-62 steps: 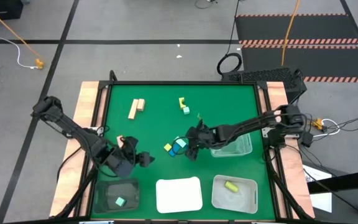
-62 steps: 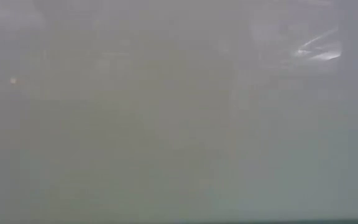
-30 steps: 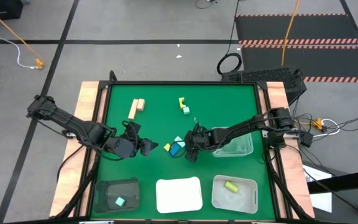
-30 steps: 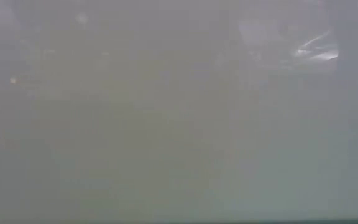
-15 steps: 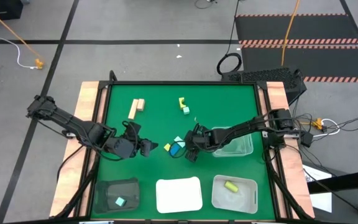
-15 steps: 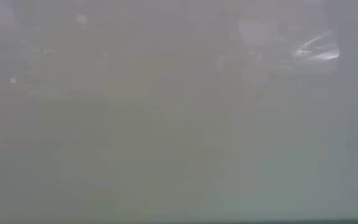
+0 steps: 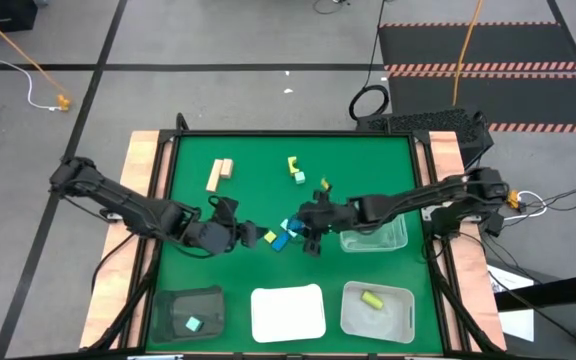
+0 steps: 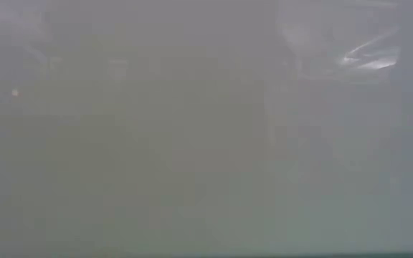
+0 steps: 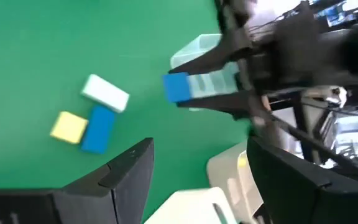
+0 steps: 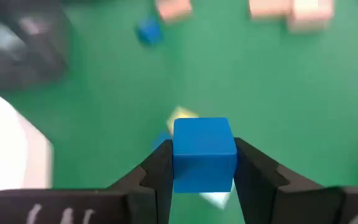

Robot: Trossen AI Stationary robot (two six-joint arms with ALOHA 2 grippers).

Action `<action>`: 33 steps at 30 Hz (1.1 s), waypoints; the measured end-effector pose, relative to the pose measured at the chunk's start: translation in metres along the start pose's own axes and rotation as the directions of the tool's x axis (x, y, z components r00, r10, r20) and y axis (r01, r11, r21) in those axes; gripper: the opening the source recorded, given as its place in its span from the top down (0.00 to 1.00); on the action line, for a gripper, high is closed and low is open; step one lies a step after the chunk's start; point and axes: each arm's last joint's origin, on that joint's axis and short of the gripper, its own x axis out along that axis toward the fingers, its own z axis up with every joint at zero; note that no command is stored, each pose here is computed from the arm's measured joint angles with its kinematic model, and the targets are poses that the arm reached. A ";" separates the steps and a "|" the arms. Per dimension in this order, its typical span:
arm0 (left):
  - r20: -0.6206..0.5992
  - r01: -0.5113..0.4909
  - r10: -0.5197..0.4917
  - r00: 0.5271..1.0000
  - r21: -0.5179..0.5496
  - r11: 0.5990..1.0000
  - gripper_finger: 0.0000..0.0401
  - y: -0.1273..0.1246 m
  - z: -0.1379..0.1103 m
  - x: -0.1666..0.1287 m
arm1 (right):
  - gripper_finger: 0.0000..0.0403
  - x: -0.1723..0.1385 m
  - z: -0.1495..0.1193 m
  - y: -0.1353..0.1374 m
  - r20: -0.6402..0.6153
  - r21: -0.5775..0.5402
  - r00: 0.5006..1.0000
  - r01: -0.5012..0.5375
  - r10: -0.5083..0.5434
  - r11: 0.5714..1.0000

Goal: Sort & place blocks by color
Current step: Put the top right blue block into the white bin

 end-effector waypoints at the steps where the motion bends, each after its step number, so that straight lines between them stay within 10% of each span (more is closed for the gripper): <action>1: 0.006 0.018 -0.018 1.000 -0.007 1.000 0.36 -0.002 0.000 0.004 | 0.71 -0.003 0.005 0.001 0.038 -0.015 0.999 -0.007 0.008 1.000; 21: 0.047 0.160 -0.156 0.987 -0.101 0.982 0.38 -0.014 0.008 0.059 | 0.71 -0.015 0.024 0.023 0.270 -0.259 0.958 -0.024 0.096 0.966; 33: 0.010 0.132 -0.132 0.991 -0.074 0.988 0.78 -0.011 0.006 0.059 | 0.65 -0.016 0.023 0.026 0.264 -0.304 0.960 -0.011 0.096 0.953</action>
